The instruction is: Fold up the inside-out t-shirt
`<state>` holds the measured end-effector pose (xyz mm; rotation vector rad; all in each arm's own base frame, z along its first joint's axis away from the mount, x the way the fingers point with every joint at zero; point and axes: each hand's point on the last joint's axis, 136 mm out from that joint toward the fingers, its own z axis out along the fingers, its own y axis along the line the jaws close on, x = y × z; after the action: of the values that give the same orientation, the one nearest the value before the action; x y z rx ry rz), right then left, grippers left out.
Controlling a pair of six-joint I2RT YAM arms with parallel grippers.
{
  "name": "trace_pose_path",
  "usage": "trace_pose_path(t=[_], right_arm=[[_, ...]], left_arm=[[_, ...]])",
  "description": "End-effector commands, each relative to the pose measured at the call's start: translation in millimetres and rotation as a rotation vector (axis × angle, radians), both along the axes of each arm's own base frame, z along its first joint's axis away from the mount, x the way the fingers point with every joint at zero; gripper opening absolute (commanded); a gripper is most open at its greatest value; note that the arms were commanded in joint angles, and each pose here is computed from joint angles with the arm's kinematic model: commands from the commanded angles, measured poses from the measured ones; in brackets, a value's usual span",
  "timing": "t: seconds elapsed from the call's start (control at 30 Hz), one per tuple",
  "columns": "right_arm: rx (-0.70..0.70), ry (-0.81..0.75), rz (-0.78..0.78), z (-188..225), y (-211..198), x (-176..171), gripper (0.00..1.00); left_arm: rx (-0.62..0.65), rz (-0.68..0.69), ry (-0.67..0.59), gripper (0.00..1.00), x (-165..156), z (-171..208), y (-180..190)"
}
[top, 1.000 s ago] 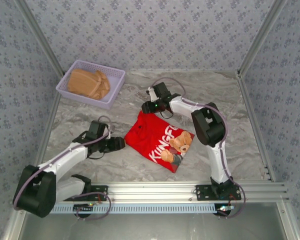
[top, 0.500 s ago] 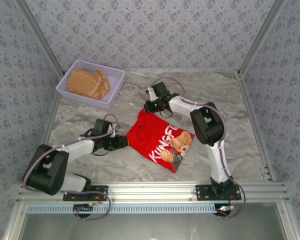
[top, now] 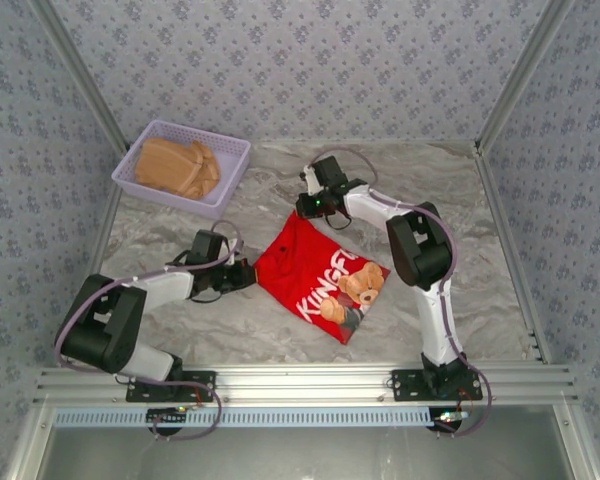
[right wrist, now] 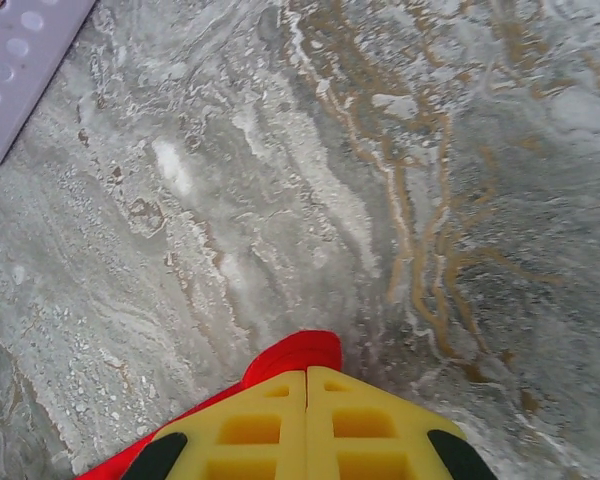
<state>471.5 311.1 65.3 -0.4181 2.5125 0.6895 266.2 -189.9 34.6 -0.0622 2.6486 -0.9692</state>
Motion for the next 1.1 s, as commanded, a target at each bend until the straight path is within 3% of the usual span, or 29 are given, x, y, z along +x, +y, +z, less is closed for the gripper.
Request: trace_pose_path(t=[0.0, 0.27, 0.37, 0.5, 0.63, 0.83, 0.93, 1.07], right_arm=[[-0.052, 0.023, -0.066, -9.2, -18.9, 12.6, 0.03], [-0.039, 0.044, -0.106, -19.7, -23.5, 24.8, 0.05], [-0.039, 0.052, -0.102, -23.1, -21.3, 26.9, 0.12], [-0.058, 0.036, -0.117, -10.0, -32.1, 31.2, 0.27], [-0.055, -0.013, -0.125, 24.5, -46.2, 23.2, 0.39], [-0.119, -0.017, -0.137, 43.7, -86.3, -42.5, 0.43], [-0.119, 0.051, -0.127, 32.6, -97.7, -88.9, 0.43], [-0.175, 0.2, -0.13, 4.2, -124.2, -156.6, 0.41]], left_arm=[[0.007, 0.026, -0.009, 0.0, 5.8, 5.6, 3.3], [0.099, 0.122, -0.034, 0.0, 2.4, 5.9, 27.1], [0.148, 0.162, -0.075, 0.0, 11.5, 10.1, 36.5], [0.252, 0.17, -0.105, 0.32, 22.6, 20.7, 48.8], [0.329, 0.226, -0.174, 0.47, 25.3, 42.8, 66.1], [0.143, 0.09, -0.273, 0.52, 10.9, 79.0, 11.5], [0.079, 0.032, -0.234, 0.46, 13.7, 75.5, -13.0], [0.106, -0.04, -0.19, 0.39, 30.1, 60.5, -34.1]])
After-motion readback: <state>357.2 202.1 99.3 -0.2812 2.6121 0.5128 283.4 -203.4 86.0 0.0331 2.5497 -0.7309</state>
